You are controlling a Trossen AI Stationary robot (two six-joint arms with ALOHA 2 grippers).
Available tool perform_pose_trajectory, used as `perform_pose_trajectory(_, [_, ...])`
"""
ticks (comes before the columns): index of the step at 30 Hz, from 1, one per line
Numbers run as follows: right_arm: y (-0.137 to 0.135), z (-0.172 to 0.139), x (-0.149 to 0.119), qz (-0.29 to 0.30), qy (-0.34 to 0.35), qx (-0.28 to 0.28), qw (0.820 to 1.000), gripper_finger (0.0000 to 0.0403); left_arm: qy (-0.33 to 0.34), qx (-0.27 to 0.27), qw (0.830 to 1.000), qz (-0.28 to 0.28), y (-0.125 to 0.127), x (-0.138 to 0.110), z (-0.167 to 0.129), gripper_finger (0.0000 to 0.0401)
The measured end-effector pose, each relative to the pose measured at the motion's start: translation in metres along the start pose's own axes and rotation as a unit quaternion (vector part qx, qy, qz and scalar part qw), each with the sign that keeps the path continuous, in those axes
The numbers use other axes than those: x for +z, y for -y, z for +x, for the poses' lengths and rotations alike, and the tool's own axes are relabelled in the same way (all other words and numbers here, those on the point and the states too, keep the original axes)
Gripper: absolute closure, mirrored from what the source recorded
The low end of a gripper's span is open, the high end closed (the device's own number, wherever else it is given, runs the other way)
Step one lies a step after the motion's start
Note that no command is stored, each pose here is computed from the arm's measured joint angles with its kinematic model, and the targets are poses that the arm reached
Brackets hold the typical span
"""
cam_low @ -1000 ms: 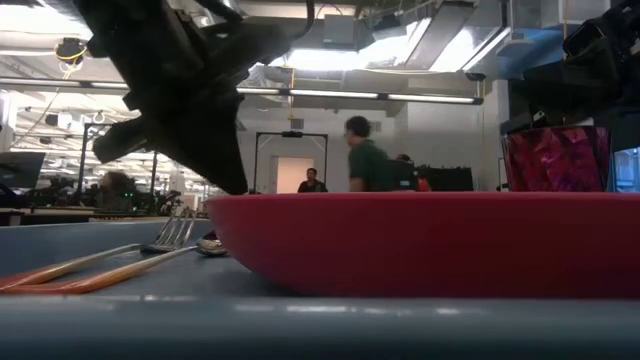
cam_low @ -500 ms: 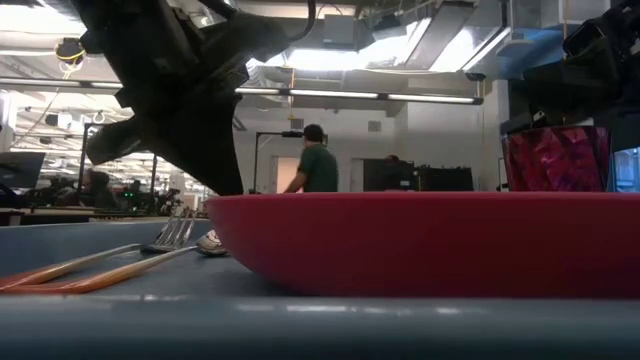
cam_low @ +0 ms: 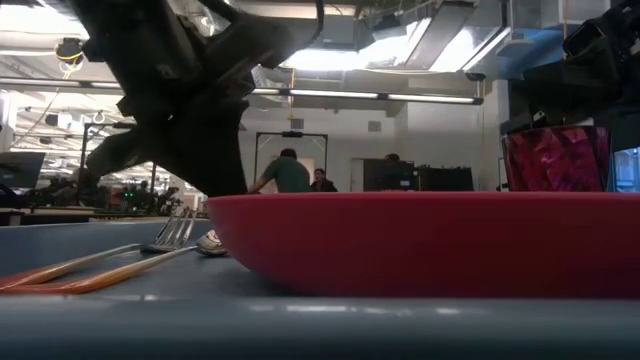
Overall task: Pick and place plate/cup/fork/spoon on tray
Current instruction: Put the orange and silver spoon on the blue tray on the right side of the orange and silver fork
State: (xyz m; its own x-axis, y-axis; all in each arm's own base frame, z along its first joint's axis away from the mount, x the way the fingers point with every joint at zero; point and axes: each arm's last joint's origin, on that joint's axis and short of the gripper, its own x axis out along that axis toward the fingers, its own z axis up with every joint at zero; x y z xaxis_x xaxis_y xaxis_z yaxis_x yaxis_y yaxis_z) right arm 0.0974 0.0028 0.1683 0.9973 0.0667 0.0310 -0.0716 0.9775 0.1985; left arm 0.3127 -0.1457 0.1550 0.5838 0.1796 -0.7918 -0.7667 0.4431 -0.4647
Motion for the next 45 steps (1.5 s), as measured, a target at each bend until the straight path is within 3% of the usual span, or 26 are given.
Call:
perform_pose_trajectory(28, [0.000,0.000,0.000,0.000,-0.001,0.000,1.000,0.0293,-0.003,0.057,0.998,0.001,-0.012,0.002,0.015,0.0401])
perform_pose_trajectory(45, [0.000,0.000,0.000,0.000,-0.001,0.000,1.000,0.0293,-0.006,0.056,0.998,0.000,-0.012,0.002,0.015,0.0401])
